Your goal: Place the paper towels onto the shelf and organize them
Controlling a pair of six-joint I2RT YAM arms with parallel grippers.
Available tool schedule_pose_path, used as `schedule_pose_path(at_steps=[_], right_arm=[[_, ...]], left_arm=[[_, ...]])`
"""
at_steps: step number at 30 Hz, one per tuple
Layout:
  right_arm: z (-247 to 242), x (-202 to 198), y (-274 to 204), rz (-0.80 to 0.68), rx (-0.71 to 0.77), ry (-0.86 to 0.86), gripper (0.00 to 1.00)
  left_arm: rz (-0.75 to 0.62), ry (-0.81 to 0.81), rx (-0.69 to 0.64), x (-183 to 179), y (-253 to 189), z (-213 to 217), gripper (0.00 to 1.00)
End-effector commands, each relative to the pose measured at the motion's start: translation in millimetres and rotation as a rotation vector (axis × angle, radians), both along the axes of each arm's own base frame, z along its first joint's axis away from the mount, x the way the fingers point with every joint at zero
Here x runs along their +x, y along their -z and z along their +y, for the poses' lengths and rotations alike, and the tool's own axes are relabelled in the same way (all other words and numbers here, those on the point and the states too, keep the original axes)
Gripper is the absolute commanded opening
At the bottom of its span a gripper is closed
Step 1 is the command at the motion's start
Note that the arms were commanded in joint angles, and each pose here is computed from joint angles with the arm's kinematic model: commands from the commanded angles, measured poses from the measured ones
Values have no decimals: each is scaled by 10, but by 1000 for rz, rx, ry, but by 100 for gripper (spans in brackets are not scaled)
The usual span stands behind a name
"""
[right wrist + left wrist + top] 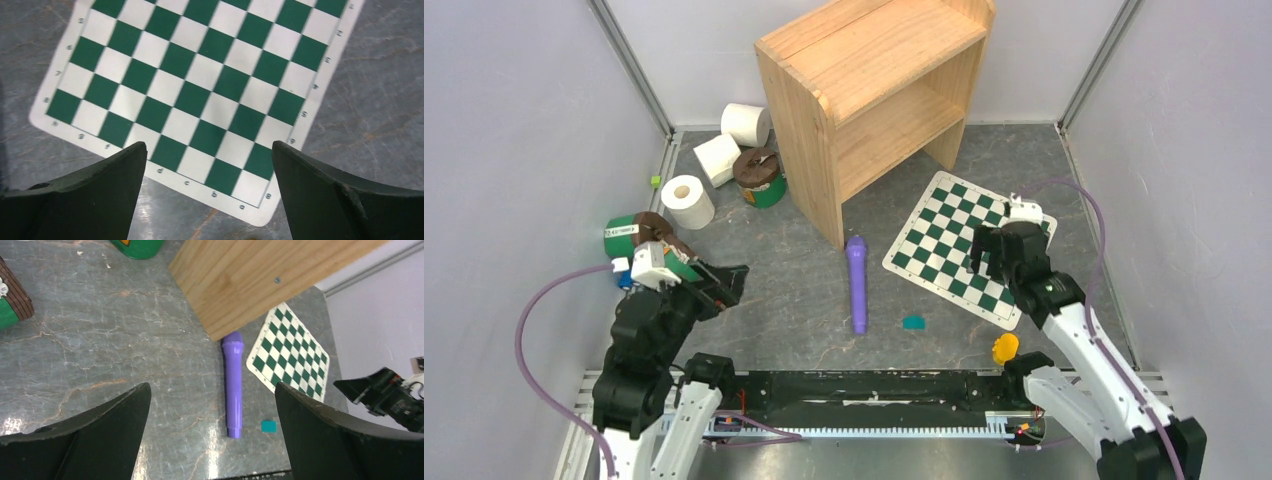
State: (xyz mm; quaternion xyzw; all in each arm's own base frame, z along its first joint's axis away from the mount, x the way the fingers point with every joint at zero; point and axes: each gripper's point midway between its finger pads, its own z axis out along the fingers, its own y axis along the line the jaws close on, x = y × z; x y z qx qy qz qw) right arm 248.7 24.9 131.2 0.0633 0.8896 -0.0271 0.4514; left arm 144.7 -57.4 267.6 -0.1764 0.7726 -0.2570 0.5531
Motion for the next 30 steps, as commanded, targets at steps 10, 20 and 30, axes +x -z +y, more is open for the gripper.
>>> schedule_pose_path(at_steps=[10,20,30], right_arm=[[719,113,-14,77,149,-380,98],[782,143,-23,45,157,-423,98],[591,223,-115,10,74,-349,98]], left_arm=[[241,-293,196,995,265,432,100],[227,-243,270,2203,189,271,100],[378,-308,240,3457,692,641,100]])
